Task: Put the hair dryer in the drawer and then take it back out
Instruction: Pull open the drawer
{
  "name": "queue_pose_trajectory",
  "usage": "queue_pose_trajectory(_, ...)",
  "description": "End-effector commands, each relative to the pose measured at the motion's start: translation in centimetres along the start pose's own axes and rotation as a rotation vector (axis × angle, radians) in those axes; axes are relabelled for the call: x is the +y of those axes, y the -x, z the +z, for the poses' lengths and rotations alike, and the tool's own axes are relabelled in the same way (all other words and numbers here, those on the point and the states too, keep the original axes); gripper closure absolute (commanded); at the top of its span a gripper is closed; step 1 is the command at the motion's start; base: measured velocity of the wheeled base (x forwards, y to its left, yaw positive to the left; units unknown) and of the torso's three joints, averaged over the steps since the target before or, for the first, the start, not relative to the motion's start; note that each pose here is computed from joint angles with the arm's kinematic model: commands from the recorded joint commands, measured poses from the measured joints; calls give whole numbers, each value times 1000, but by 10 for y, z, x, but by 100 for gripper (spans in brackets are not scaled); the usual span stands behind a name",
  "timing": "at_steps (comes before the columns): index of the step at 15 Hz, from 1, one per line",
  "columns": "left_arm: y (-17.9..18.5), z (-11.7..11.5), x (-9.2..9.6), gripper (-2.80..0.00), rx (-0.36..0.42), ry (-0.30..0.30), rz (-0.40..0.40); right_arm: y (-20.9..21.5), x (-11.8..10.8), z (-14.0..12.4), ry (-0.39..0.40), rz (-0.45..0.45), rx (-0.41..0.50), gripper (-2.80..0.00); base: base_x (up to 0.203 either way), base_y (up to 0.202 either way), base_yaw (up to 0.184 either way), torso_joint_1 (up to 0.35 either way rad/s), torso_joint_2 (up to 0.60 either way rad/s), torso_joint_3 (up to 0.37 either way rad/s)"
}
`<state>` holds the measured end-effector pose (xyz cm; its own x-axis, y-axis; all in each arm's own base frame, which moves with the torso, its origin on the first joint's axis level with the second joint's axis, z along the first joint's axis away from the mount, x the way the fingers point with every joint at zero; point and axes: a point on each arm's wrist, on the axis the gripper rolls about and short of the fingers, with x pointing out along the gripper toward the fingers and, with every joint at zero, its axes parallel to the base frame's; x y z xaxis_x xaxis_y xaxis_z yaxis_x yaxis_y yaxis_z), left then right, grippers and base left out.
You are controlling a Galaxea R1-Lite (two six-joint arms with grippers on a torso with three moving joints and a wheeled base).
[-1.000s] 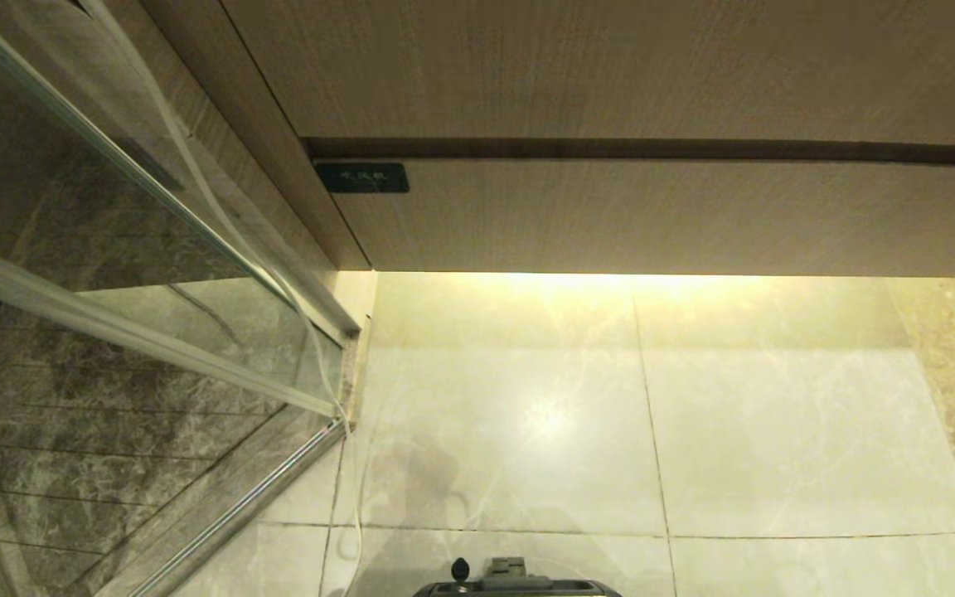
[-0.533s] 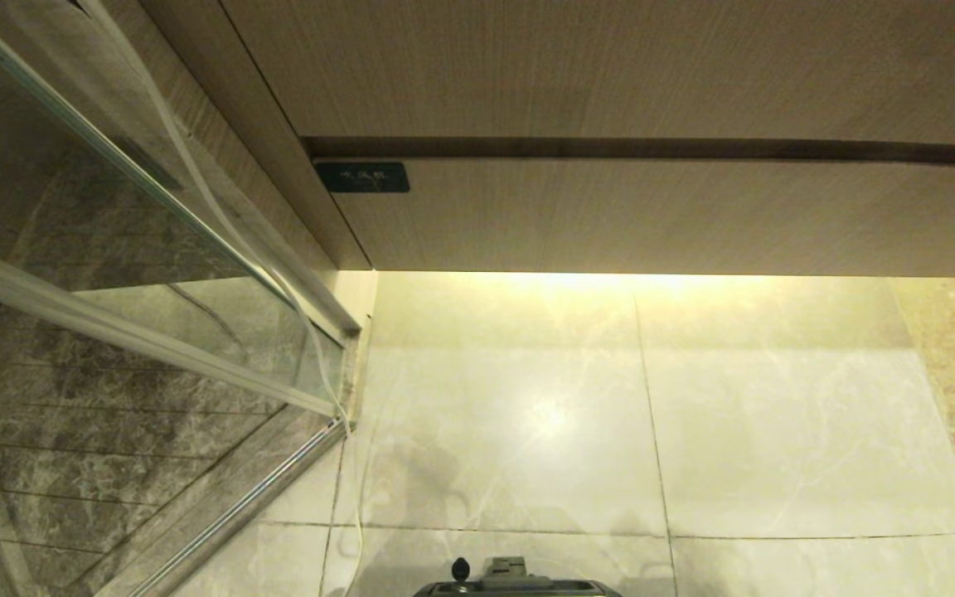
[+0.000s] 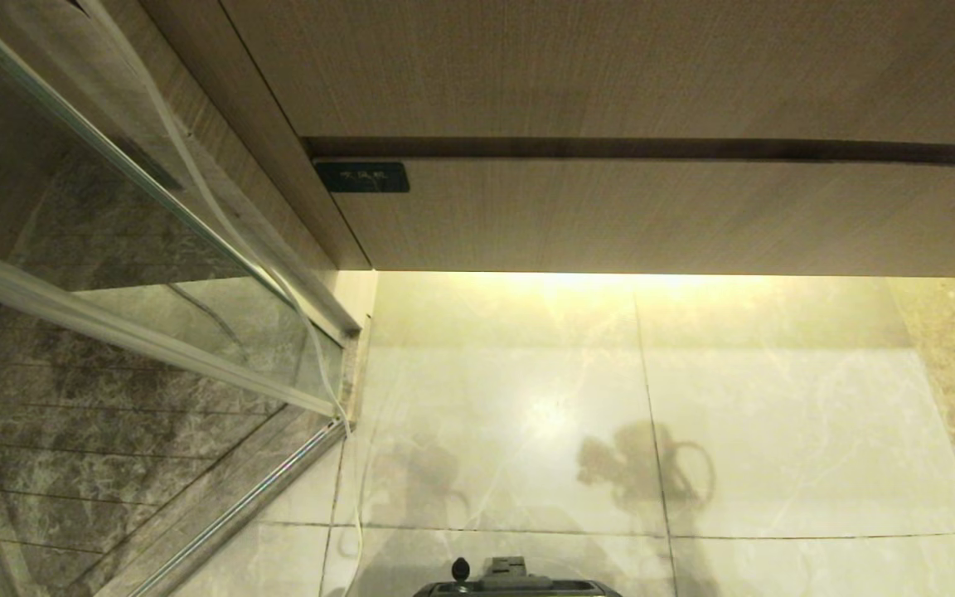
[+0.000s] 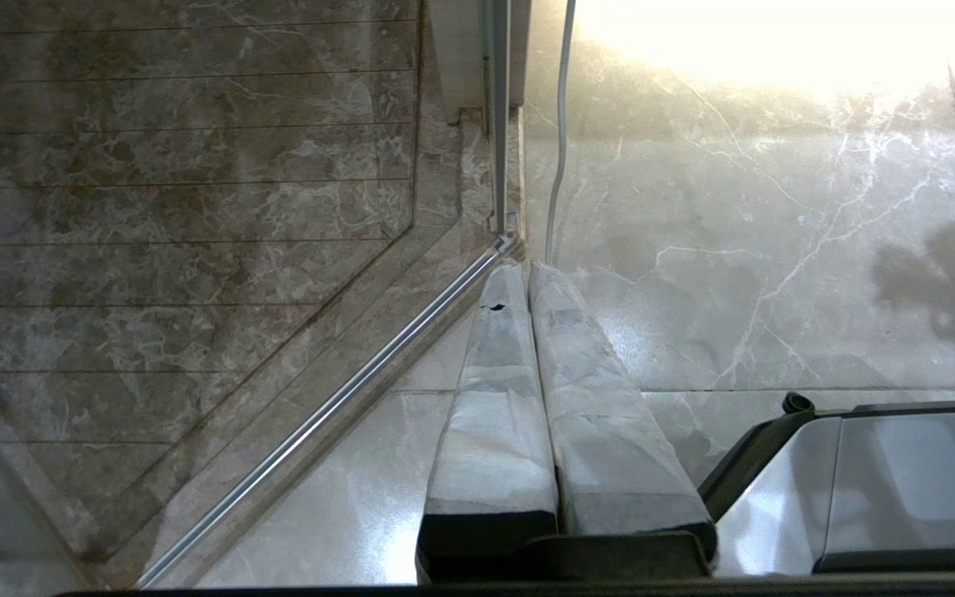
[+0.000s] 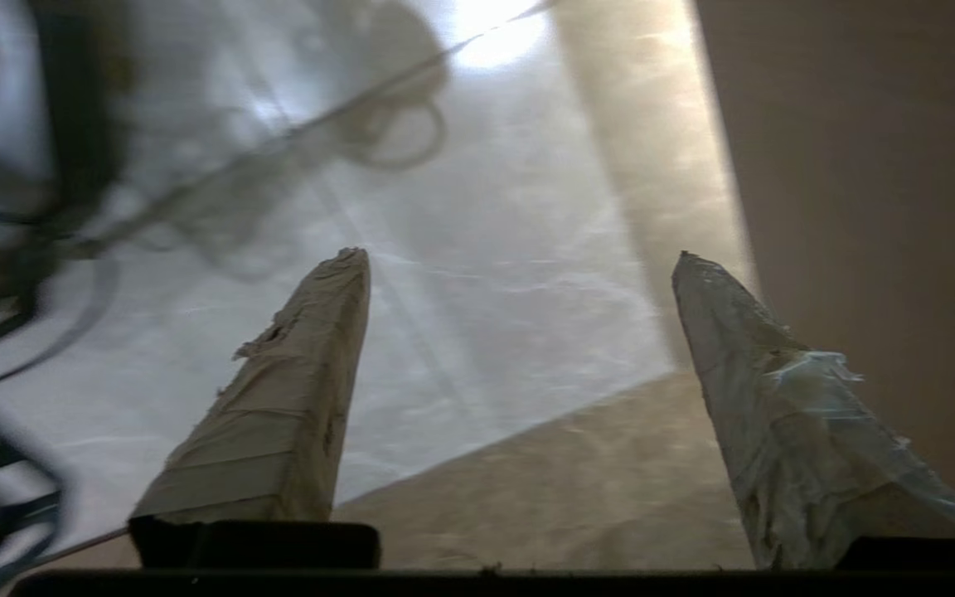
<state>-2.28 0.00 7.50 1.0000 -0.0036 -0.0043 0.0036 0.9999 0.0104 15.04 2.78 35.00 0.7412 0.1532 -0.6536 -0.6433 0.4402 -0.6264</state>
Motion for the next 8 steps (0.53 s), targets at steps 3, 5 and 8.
queue_pose_trajectory(3,0,0,0,0,2,0,0,-74,-30,9,54,-171,77,-280,0,0,0,0,0,0)
queue_pose_trajectory(5,0,0,0,0,2,0,0,-88,-32,11,67,-206,10,-280,0,0,0,0,0,0)
queue_pose_trajectory(8,0,0,0,0,2,0,0,-96,-33,-1,169,-181,-125,-280,0,0,0,0,0,0)
